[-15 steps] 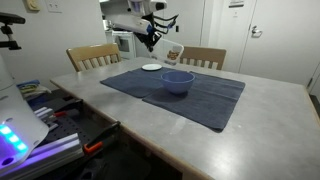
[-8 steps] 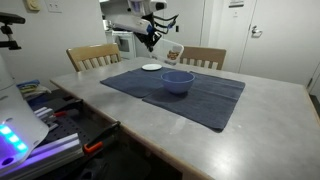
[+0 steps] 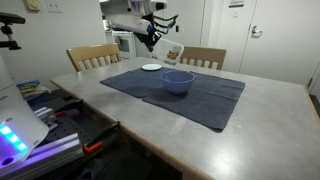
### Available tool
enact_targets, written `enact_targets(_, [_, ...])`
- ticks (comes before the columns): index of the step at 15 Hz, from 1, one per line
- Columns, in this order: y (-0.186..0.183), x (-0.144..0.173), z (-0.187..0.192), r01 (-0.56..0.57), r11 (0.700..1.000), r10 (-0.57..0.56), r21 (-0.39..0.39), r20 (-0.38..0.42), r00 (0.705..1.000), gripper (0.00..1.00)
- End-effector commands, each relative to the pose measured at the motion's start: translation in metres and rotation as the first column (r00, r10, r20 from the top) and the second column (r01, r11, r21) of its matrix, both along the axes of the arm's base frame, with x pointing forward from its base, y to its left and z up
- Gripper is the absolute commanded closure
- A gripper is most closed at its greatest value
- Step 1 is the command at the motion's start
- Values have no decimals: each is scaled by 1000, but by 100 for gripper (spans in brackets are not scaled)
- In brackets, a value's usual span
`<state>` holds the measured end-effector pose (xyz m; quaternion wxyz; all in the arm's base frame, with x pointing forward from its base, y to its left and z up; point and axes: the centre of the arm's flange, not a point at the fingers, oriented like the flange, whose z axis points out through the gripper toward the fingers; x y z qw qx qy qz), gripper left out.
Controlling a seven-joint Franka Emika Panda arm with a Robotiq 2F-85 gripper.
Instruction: Pour the contents of the tupperware into the blue bowl
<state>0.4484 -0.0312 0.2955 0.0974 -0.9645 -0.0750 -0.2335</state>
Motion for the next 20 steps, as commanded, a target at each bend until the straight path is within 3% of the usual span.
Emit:
enact_targets(1, [-7, -2, -3, -9, 1000, 8, 6, 26, 1000, 98])
enact_targets(11, [-16, -8, -6, -9, 996, 0, 89, 100, 995, 98])
enact_targets(20, [-49, -29, -7, 44, 966, -95, 253, 193, 977, 98])
